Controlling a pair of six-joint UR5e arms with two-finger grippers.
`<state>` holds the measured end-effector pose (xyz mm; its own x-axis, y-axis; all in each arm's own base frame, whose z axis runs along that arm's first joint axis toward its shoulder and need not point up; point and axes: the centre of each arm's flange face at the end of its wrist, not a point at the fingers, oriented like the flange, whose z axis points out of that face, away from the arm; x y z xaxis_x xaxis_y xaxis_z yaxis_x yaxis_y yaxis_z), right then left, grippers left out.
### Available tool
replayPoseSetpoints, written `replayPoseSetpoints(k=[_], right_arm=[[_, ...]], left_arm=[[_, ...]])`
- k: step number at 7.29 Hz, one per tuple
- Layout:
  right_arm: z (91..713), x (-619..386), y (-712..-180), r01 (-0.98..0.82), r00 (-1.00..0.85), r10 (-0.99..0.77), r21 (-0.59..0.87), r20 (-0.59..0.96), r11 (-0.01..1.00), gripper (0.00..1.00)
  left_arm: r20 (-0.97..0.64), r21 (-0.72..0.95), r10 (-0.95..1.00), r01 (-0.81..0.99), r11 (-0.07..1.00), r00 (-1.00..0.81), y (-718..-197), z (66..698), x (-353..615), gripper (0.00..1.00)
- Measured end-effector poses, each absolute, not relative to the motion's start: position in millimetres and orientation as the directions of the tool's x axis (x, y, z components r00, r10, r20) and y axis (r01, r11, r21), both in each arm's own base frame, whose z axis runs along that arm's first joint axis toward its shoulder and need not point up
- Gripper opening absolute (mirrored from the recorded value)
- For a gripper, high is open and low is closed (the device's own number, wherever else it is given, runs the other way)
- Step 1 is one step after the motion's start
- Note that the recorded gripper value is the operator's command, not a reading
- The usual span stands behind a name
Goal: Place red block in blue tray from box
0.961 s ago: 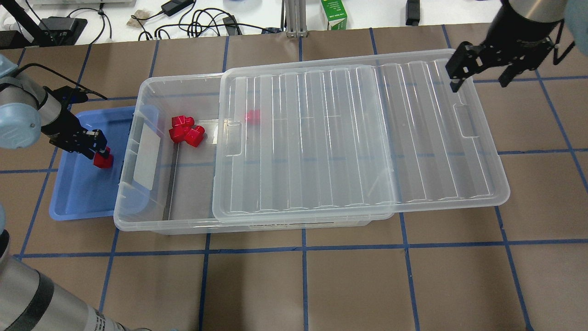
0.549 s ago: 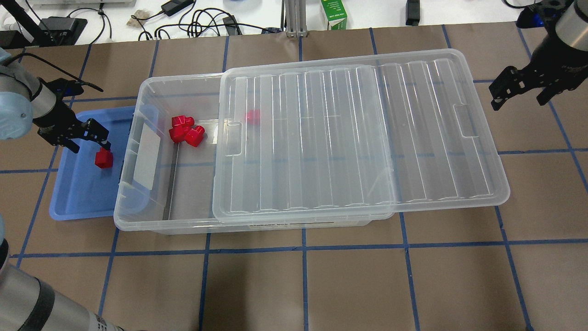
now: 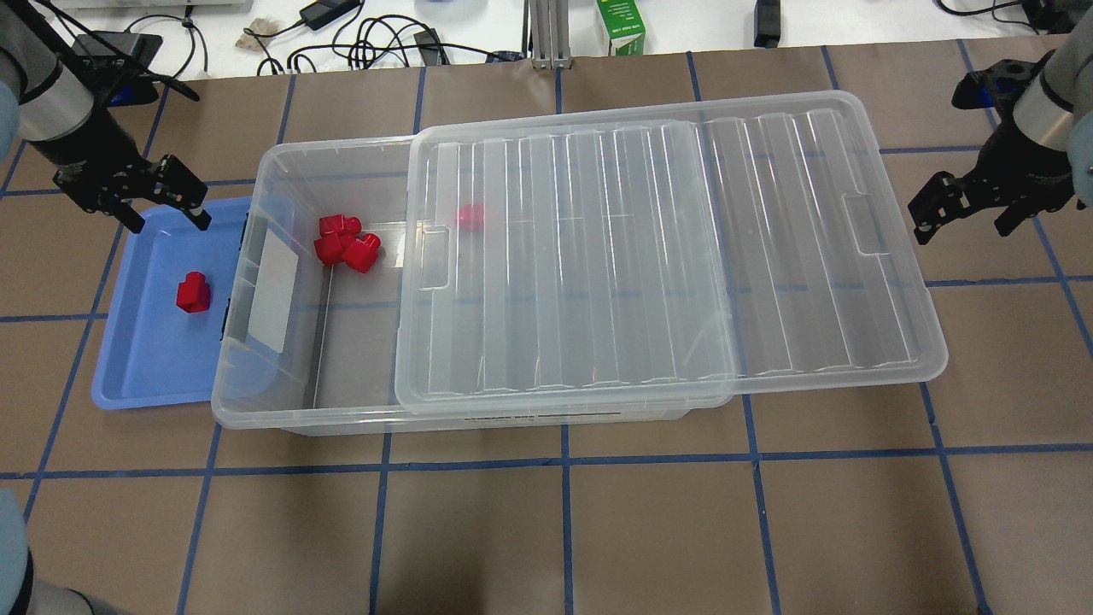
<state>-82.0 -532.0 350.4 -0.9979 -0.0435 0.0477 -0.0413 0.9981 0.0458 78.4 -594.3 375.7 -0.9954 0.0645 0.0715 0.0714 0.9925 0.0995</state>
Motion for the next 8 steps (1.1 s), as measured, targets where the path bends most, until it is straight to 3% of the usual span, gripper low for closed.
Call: replayPoseSetpoints(k=[5, 8], right_arm=[[347, -52, -534, -0.029, -0.999, -0.03, 0.044, 0.024, 0.999, 1.0], [346, 21, -537, -0.005, -1.0, -0.006, 0.033, 0.029, 0.999, 1.0]], left_arm=[[0.017, -0.03, 0.146, 0.146, 0.989, -0.989, -542, 470, -118, 1.0], [0.017, -0.054, 0.144, 0.143, 0.988, -0.989, -523, 483, -146, 1.0]])
